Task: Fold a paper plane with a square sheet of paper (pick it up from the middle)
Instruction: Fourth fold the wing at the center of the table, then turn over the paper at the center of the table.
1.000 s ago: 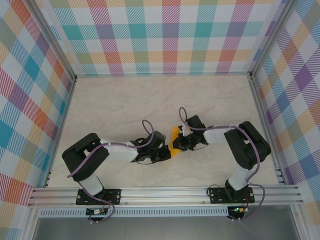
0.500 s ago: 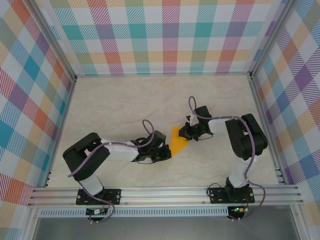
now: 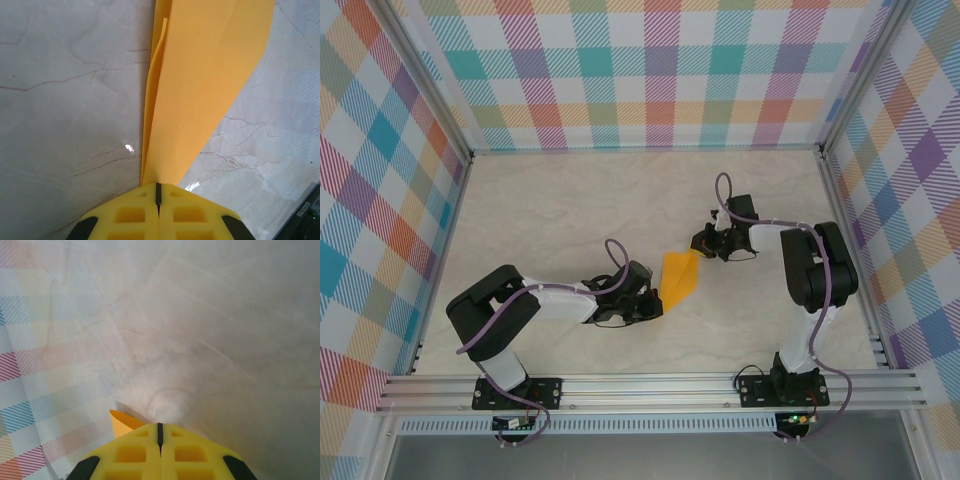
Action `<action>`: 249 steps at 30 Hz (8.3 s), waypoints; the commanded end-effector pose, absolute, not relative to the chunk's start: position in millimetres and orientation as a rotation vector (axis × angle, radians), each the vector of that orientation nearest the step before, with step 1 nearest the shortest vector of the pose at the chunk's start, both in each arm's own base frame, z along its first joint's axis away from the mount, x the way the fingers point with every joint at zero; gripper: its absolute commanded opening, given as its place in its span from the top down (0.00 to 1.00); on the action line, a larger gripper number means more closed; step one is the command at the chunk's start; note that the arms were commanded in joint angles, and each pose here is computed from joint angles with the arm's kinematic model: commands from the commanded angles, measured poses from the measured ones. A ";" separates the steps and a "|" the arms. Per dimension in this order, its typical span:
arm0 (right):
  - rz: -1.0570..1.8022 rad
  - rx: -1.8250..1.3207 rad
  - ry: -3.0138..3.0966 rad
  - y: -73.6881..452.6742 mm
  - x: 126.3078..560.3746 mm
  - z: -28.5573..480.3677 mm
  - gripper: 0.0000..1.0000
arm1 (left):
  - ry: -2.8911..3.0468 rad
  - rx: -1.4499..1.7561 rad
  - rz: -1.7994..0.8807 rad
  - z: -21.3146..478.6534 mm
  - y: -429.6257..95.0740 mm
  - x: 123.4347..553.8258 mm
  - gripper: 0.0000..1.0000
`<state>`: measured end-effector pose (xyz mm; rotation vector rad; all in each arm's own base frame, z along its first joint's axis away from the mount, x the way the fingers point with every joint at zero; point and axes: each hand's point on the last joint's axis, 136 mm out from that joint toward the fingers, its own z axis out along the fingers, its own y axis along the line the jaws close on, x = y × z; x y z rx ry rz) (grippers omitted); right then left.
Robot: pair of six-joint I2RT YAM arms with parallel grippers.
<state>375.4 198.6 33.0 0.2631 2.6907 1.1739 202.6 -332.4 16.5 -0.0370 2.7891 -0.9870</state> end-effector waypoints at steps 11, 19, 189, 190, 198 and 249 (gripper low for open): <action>1.200 0.148 2.584 199.1 360.9 91.5 0.93 | 3.017 -0.039 -0.731 -25.2 -294.7 170.2 1.00; 1.245 0.136 2.652 212.7 309.2 76.3 0.92 | 2.939 0.069 -0.791 5.6 -299.5 175.1 1.00; 1.842 0.042 2.271 275.3 321.3 236.0 0.88 | 1.962 -0.148 -1.704 247.2 -285.3 283.3 0.85; 1.818 0.047 2.293 273.9 320.3 233.6 0.84 | 1.975 -0.148 -1.688 244.4 -285.0 283.7 0.88; 1.233 0.132 2.443 222.1 312.8 206.5 0.34 | 2.274 -0.088 -1.138 200.2 -248.9 283.4 0.91; 0.691 0.300 2.695 204.1 278.0 113.4 0.09 | 2.604 -0.172 -0.566 132.0 -224.6 298.6 0.25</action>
